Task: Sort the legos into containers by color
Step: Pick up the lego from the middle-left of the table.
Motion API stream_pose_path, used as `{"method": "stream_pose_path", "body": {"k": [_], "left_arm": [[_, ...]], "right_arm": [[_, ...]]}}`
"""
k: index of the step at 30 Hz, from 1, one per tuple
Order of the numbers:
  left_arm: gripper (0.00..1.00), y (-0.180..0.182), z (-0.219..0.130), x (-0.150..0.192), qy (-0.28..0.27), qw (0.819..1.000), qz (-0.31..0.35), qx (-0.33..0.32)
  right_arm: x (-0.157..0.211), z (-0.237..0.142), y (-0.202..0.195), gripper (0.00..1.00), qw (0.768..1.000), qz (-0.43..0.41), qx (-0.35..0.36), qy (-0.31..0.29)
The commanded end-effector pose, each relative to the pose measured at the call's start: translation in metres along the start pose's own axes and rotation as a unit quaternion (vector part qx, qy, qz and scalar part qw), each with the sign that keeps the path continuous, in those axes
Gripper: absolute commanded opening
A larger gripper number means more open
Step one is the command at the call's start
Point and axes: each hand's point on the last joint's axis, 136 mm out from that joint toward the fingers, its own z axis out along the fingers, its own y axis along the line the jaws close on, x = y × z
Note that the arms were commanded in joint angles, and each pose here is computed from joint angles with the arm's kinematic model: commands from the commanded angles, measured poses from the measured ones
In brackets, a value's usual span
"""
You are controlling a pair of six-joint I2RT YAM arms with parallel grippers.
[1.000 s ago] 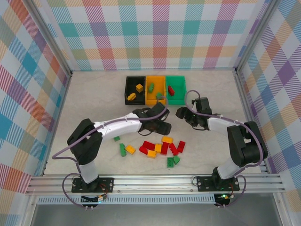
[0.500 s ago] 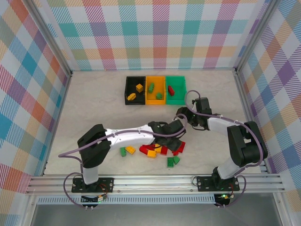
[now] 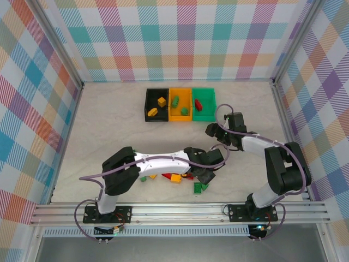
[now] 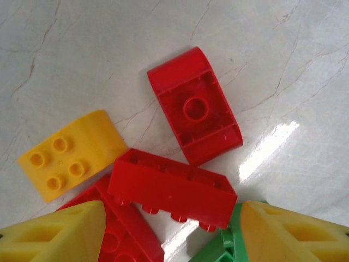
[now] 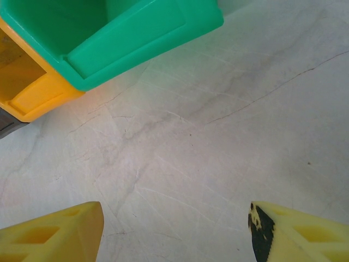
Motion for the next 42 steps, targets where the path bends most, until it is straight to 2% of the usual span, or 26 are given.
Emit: {"method": "stream_pose_path", "body": {"k": [1, 6, 11, 28, 34, 39, 42], "left_arm": [[0.68, 0.001, 0.007, 0.01, 0.043, 0.998, 0.038, -0.014], [0.69, 0.004, 0.012, 0.015, 0.068, 0.996, 0.055, -0.019], [0.72, 0.011, 0.011, 0.009, 0.07, 0.996, 0.062, -0.017], [0.72, 0.017, 0.034, 0.014, 0.108, 0.993, 0.052, -0.002], [0.6, 0.018, 0.024, 0.003, 0.08, 0.996, 0.045, -0.001], [0.59, 0.028, 0.005, -0.014, 0.035, 0.999, 0.024, -0.007], [0.6, 0.041, -0.008, -0.027, 0.002, 1.0, -0.021, 0.009]], "right_arm": [[-0.009, -0.005, 0.008, 0.71, 1.0, -0.006, -0.011, -0.012], [-0.009, -0.006, 0.009, 0.71, 1.0, -0.006, -0.014, -0.013], [-0.008, -0.006, 0.009, 0.71, 1.0, -0.004, -0.016, -0.012], [-0.009, -0.006, 0.01, 0.71, 1.0, -0.004, -0.016, -0.012], [-0.008, -0.006, 0.009, 0.71, 1.0, -0.004, -0.016, -0.011], [-0.009, -0.006, 0.008, 0.71, 1.0, -0.004, -0.014, -0.012], [-0.009, -0.006, 0.007, 0.71, 1.0, -0.004, -0.011, -0.013]]}}
